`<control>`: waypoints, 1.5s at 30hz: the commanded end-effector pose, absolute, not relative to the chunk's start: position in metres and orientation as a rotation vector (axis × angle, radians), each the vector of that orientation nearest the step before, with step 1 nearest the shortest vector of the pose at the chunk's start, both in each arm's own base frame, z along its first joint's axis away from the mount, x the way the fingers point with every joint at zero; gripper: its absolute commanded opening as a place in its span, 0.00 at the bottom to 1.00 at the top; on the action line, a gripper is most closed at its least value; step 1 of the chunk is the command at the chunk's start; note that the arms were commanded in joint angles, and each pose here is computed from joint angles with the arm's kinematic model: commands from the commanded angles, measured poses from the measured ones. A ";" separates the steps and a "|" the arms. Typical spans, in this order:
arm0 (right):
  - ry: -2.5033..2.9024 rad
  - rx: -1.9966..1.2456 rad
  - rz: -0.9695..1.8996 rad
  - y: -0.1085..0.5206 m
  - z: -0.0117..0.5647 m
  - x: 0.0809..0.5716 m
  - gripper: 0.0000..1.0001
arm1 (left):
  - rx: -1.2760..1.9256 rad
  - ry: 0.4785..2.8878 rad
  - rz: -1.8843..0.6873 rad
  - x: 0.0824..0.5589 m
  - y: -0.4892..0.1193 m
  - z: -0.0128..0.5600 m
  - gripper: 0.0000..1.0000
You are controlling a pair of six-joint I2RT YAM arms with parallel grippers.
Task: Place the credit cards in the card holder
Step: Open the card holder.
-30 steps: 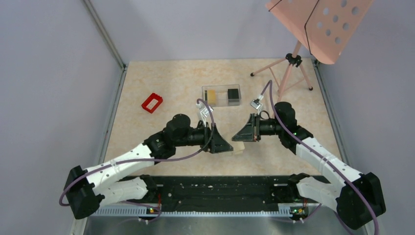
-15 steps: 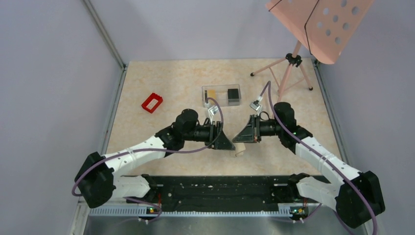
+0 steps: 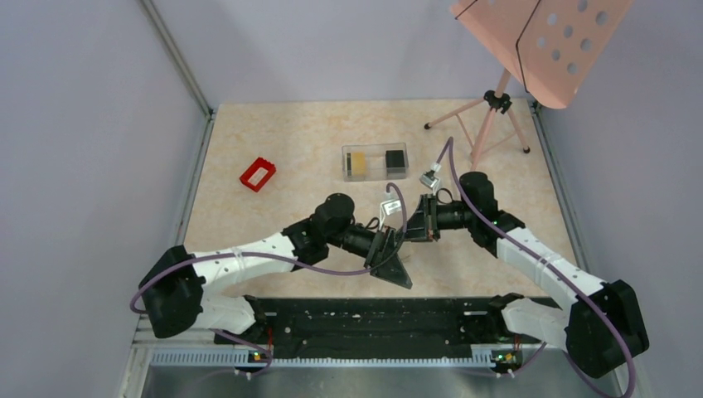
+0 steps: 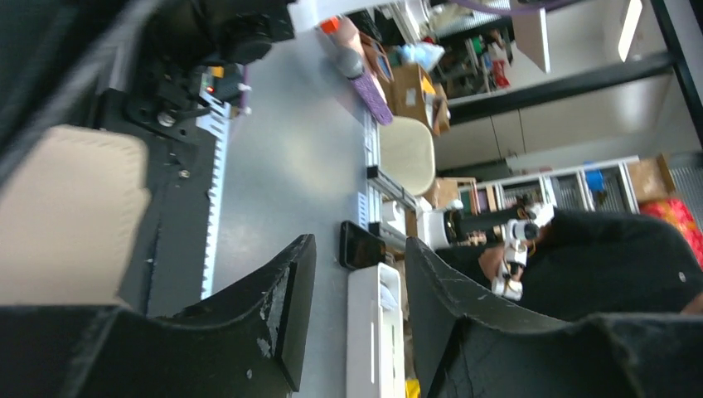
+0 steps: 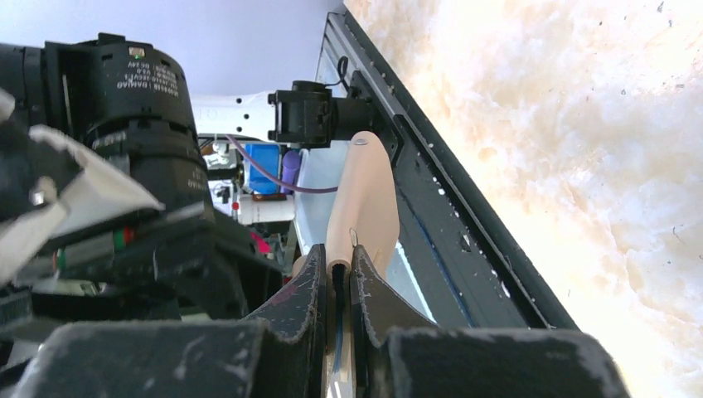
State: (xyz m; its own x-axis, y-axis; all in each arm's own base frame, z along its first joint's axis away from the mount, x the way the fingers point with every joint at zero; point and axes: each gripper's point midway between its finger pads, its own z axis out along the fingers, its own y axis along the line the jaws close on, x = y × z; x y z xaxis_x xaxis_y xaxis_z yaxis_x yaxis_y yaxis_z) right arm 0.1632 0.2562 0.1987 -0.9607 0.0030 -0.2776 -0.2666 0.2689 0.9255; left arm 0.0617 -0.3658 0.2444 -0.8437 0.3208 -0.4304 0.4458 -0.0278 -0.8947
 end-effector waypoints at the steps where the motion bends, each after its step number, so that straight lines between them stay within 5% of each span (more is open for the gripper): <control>1: 2.211 -0.312 1.726 0.261 0.221 0.176 0.00 | 1.009 1.981 -2.111 0.047 -0.376 0.272 0.47; 10: 2.226 -0.405 1.723 0.258 0.217 0.166 0.00 | 0.865 1.909 -1.938 0.091 -0.367 0.290 0.58; 22: 2.188 -0.621 1.783 0.253 0.223 0.143 0.00 | 0.761 2.183 -1.431 0.154 -0.319 0.230 0.65; 29: 2.146 -0.710 1.866 0.252 0.233 0.132 0.00 | 0.936 2.276 -1.623 0.125 -0.320 0.214 0.65; 36: 2.155 -0.686 1.841 0.255 0.233 0.141 0.00 | 0.976 2.176 -1.862 0.106 -0.324 0.228 0.48; 41: 2.213 -0.583 1.767 0.259 0.225 0.157 0.00 | 0.937 2.166 -1.868 0.103 -0.321 0.231 0.01; 42: 2.237 -0.543 1.740 0.259 0.221 0.162 0.00 | 0.910 2.184 -1.841 0.105 -0.320 0.227 0.00; 45: 2.255 -0.456 1.743 0.261 0.215 0.167 0.22 | 0.803 2.224 -1.727 0.115 -0.318 0.218 0.00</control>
